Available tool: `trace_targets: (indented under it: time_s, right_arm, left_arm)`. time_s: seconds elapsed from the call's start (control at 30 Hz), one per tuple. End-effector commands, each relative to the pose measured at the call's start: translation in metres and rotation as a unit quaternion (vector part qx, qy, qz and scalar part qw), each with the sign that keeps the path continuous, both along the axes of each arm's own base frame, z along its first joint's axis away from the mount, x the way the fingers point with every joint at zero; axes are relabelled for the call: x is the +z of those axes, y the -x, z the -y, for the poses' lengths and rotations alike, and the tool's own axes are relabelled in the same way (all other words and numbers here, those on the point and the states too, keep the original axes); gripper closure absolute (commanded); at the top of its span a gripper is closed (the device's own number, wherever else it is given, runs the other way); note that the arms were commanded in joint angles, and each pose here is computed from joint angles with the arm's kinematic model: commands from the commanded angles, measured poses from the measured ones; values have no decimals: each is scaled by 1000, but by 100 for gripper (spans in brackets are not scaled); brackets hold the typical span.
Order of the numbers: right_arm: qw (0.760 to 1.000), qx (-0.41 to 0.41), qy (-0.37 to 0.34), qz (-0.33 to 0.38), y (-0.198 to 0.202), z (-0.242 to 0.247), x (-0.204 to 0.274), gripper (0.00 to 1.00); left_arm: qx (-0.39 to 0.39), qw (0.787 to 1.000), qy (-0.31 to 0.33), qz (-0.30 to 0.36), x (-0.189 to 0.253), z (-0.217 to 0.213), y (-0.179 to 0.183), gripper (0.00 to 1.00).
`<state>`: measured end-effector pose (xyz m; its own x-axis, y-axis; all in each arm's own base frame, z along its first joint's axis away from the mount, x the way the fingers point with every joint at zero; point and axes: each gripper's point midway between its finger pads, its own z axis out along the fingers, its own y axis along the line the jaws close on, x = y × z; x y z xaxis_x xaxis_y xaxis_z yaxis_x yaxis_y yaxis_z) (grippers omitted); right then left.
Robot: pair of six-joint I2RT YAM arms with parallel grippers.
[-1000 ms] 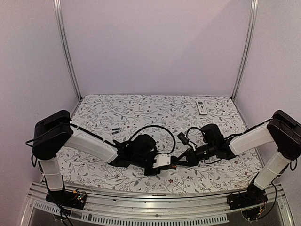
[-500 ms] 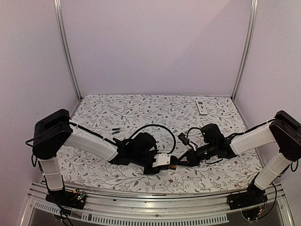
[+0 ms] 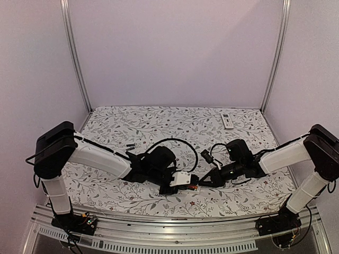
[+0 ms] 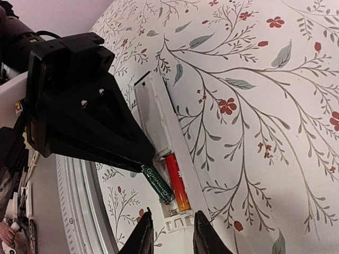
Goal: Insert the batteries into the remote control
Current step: Place the battery in the battery compartment.
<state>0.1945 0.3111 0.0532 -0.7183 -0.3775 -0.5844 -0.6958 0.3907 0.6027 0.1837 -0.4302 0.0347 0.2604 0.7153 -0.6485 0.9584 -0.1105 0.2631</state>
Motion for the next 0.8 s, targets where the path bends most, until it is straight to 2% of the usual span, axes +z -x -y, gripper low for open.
trace_targets:
  time_s: [0.0,0.17,0.4,0.6,0.77]
  right_arm:
    - [1000,2,-5,15,-3,-4,13,75]
    - [1000,-7,19,2,-4,-3,12,75]
    - [989,-56,92,-103,8,12,-13,76]
    - [976,-107,82,-169,12,13,-12,76]
    - [972,-126,79,-183,11,11,-9,75]
  left_arm:
    - [4,1000,-16,7,5,-4,-8,100]
    - [2,999,-47,-4,-3,-5,-5,100]
    - [-8,998,-63,1,-11,-3,-1,100]
    - [-8,997,-72,0,-18,-1,1,100]
    - [-6,997,-72,4,-19,5,-1,100]
